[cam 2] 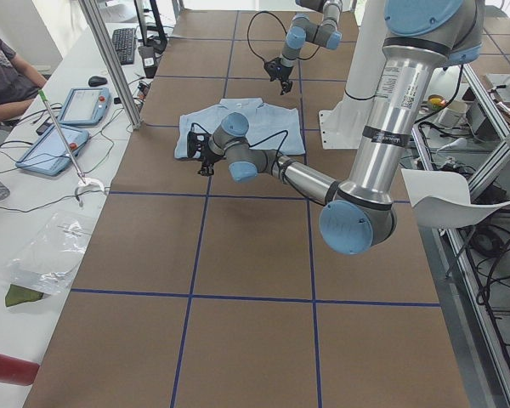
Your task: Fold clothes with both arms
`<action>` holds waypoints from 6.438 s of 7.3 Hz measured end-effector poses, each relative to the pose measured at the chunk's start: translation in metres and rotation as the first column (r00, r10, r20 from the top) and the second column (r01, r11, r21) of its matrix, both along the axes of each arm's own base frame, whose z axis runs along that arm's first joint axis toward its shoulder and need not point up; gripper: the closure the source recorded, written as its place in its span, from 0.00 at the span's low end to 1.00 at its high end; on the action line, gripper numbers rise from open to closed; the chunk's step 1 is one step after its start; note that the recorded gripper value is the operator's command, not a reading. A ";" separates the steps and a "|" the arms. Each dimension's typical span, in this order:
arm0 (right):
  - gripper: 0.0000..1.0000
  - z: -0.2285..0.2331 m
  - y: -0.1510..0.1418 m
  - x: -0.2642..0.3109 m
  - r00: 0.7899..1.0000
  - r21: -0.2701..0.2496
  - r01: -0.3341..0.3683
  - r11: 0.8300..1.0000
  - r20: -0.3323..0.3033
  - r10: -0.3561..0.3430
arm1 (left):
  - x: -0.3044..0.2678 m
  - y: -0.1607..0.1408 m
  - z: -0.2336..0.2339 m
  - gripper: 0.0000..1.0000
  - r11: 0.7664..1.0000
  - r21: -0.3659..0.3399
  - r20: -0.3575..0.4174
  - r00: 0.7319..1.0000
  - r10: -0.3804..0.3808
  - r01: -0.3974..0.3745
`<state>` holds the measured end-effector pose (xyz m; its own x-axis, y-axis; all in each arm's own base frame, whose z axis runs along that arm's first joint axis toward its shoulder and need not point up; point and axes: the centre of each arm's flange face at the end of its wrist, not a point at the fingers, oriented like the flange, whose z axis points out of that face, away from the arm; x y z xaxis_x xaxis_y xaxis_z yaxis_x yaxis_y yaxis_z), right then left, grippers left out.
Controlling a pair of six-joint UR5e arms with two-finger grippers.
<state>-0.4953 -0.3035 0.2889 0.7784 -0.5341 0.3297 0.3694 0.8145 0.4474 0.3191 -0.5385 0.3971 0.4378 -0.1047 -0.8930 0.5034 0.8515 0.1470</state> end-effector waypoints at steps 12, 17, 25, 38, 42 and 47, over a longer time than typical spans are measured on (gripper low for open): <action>0.24 -0.018 0.060 -0.064 0.323 -0.852 -0.514 0.101 -0.084 0.943 | 0.001 0.003 -0.011 0.42 1.000 0.004 -0.015 1.000 0.019 -0.019; 0.26 -0.004 0.065 -0.070 0.332 -0.838 -0.535 0.104 -0.096 0.939 | 0.001 0.004 -0.013 0.42 1.000 -0.017 -0.035 0.999 0.006 -0.007; 1.00 0.005 0.068 -0.078 0.350 -0.827 -0.550 0.115 -0.102 0.931 | 0.001 0.005 -0.013 0.42 1.000 -0.024 -0.040 0.999 0.002 -0.003; 1.00 -0.022 0.081 -0.056 0.370 -0.856 -0.502 0.128 -0.078 0.926 | 0.065 0.118 -0.063 0.42 0.959 -0.277 -0.301 0.953 -0.036 -0.051; 1.00 -0.023 0.088 -0.053 0.377 -0.857 -0.499 0.133 -0.076 0.923 | 0.148 0.266 -0.069 0.43 0.891 -0.442 -0.320 0.946 -0.052 -0.101; 1.00 -0.023 0.089 -0.053 0.378 -0.857 -0.498 0.134 -0.076 0.923 | 0.191 0.338 -0.058 0.51 0.862 -0.485 -0.279 0.960 0.008 -0.148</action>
<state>-0.5486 -0.2149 0.2660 0.3030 0.7661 0.5669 -0.6154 0.6115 -0.4974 0.5098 -0.2006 0.3390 0.2250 -0.5394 -0.8115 0.3918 0.8126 -0.4315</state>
